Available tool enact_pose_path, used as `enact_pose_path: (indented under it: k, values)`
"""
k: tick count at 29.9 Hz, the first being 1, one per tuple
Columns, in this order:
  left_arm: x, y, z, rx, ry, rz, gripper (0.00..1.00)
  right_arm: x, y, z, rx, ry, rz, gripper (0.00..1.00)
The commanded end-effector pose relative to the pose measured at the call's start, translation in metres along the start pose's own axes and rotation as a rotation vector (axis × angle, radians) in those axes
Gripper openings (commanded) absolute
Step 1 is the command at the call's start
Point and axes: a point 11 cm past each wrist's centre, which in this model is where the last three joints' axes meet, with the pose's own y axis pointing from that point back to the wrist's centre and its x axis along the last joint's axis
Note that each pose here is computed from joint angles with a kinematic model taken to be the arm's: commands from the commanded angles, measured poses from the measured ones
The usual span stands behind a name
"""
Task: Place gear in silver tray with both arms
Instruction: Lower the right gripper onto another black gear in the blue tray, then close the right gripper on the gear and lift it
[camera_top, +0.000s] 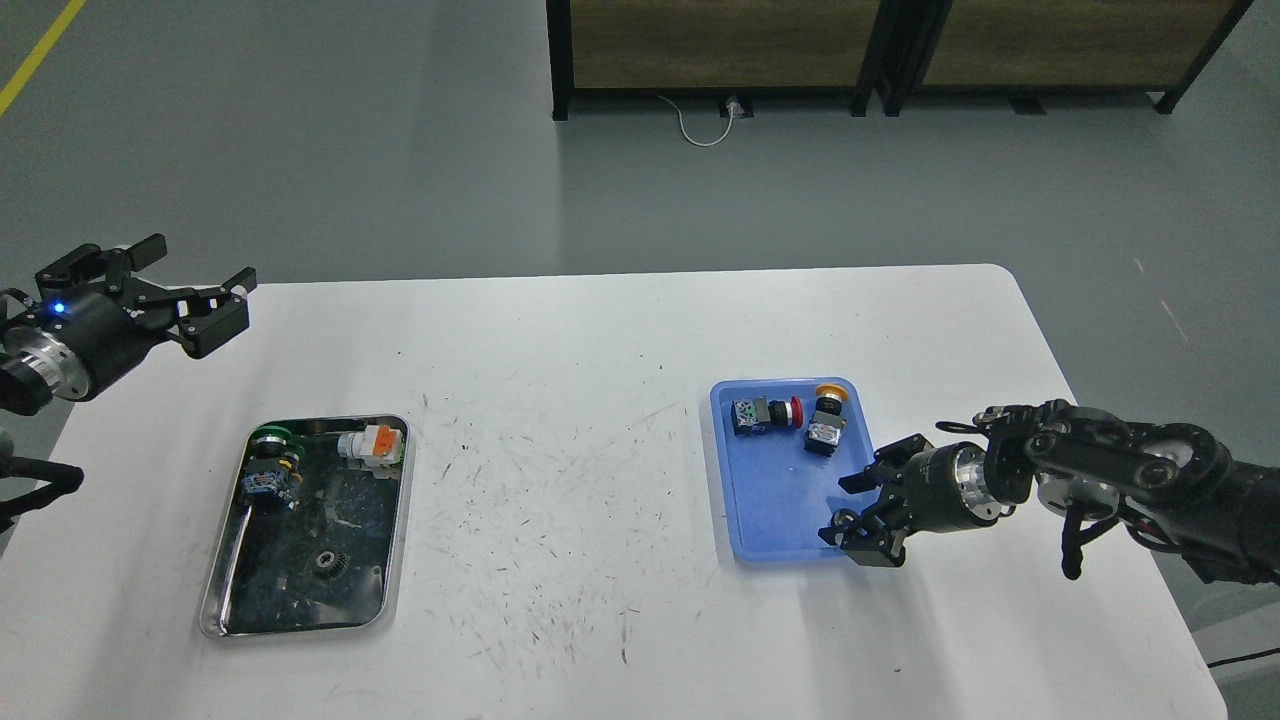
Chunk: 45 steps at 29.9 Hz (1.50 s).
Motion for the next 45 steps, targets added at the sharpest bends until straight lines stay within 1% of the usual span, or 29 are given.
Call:
enact_pose_path:
  k: [1, 18, 31, 38, 42, 45]
  values:
    - [-0.0001, 0.0002, -0.0006, 0.001, 0.0, 0.0, 0.97, -0.0001, -0.0034, -0.0025, 0.0, 0.004, 0.001, 0.67]
    - [0.002, 0.0002, -0.0004, 0.0, -0.001, 0.006, 0.97, -0.0023, -0.0091, -0.0052, -0.011, 0.011, -0.007, 0.59]
    - [0.0025, 0.0, 0.0, 0.001, -0.002, 0.007, 0.97, -0.0033, -0.0085, 0.0026, -0.05, 0.008, -0.011, 0.58]
    - [0.0025, 0.0, 0.0, 0.001, -0.002, 0.007, 0.97, -0.0034, -0.0085, 0.0026, -0.05, 0.008, -0.012, 0.51]
    - [0.0025, 0.0, 0.0, 0.001, -0.002, 0.007, 0.97, -0.0039, -0.0085, 0.0026, -0.05, 0.009, -0.017, 0.45]
    - [0.003, 0.0001, -0.0002, 0.001, -0.003, 0.008, 0.97, -0.0046, -0.0084, 0.0022, -0.048, 0.009, -0.024, 0.39]
